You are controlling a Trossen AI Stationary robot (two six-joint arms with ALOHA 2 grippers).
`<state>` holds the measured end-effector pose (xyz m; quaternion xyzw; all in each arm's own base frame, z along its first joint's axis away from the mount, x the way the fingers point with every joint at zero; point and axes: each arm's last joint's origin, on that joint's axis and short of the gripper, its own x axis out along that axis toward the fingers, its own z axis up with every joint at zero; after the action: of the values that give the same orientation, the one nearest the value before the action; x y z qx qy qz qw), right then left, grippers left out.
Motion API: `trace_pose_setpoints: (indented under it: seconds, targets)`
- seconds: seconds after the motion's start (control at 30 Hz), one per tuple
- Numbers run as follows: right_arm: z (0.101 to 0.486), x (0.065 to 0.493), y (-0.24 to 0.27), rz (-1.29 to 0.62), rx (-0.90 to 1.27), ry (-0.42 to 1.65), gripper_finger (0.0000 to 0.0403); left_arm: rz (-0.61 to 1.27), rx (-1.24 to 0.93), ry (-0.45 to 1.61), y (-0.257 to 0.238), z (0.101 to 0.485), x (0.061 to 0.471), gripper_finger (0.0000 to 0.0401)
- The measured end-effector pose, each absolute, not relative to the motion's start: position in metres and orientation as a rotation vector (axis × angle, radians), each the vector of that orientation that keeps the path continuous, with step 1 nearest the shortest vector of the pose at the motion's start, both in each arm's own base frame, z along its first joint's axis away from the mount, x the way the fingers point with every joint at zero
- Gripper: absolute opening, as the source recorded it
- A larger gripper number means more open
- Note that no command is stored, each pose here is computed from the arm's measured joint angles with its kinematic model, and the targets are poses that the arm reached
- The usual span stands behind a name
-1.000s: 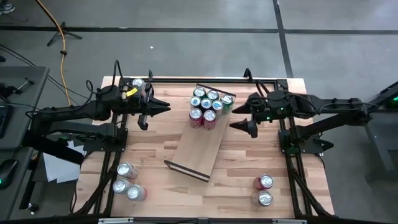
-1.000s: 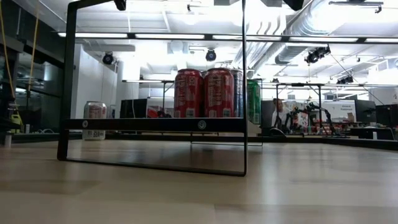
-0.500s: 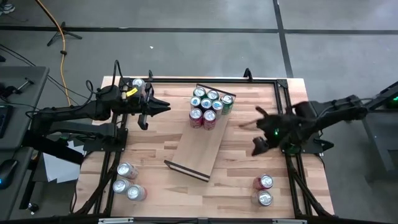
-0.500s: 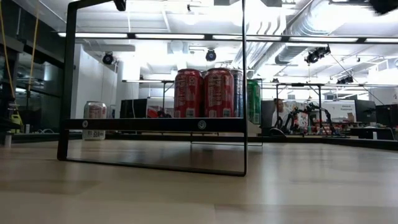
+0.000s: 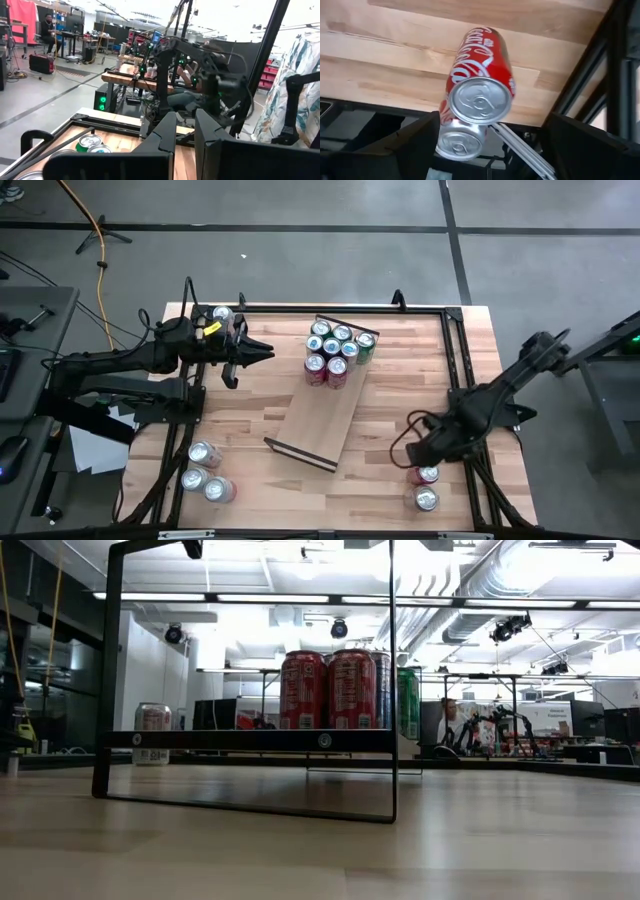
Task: Place canned beverage on shelf
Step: Put the red soda can on the shelf aligned with the other red soda can
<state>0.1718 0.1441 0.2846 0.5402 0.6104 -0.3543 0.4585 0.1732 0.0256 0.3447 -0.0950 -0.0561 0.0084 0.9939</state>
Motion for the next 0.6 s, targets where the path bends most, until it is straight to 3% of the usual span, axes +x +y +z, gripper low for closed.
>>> trace_pose_setpoints:
  seconds: [0.6]
  targets:
    - [0.228, 0.205, 0.174, -1.000, 1.151, 1.605, 0.0358, -0.028, -0.214, -0.107, 0.024, 0.345, 0.173, 0.0000]
